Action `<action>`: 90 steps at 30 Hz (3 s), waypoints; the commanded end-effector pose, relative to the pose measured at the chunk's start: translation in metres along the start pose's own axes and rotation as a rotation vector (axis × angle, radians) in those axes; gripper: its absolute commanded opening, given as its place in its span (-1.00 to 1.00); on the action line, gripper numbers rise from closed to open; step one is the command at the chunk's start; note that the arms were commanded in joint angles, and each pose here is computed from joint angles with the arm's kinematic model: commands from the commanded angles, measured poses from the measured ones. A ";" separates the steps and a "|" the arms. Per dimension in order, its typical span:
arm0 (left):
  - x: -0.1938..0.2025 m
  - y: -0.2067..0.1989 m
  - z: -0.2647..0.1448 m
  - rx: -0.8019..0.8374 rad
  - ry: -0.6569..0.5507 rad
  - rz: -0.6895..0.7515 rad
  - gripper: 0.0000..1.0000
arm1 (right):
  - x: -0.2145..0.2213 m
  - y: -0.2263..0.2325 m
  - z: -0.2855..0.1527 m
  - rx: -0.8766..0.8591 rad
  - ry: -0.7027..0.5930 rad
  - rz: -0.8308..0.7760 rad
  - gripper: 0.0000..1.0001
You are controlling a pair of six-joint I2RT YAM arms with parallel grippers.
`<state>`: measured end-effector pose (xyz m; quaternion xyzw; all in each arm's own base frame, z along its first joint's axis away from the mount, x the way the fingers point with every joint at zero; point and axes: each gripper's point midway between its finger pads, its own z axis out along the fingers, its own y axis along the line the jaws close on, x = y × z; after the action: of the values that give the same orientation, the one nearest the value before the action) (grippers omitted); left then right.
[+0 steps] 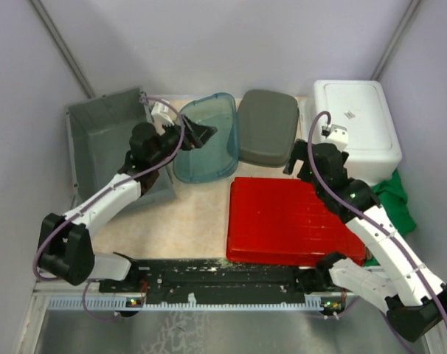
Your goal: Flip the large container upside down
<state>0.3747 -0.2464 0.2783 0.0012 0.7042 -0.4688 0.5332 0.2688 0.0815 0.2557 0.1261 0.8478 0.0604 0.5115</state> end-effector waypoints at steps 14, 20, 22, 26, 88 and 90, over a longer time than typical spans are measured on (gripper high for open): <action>0.082 -0.002 0.055 -0.607 0.253 0.407 0.99 | -0.006 0.007 0.000 -0.036 -0.024 0.022 0.97; 0.121 0.023 0.063 -0.676 0.352 0.407 0.98 | -0.006 -0.004 -0.008 -0.013 -0.039 0.023 0.97; 0.128 0.027 0.064 -0.681 0.368 0.404 0.86 | -0.006 -0.006 -0.010 -0.008 -0.042 0.023 0.97; 0.132 0.032 0.063 -0.694 0.374 0.406 0.46 | -0.006 -0.007 -0.011 -0.006 -0.042 0.024 0.97; 0.029 0.078 -0.038 -0.053 0.063 -0.700 -0.05 | -0.003 -0.004 -0.007 -0.013 -0.028 0.019 0.97; 0.029 0.083 -0.039 -0.103 0.075 -0.674 0.10 | -0.003 -0.002 -0.006 -0.015 -0.027 0.020 0.97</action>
<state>0.3749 -0.1932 0.2290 -0.2323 0.6476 -0.6422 0.3381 0.2608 0.0795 0.2519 0.1235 0.8490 0.0660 0.5095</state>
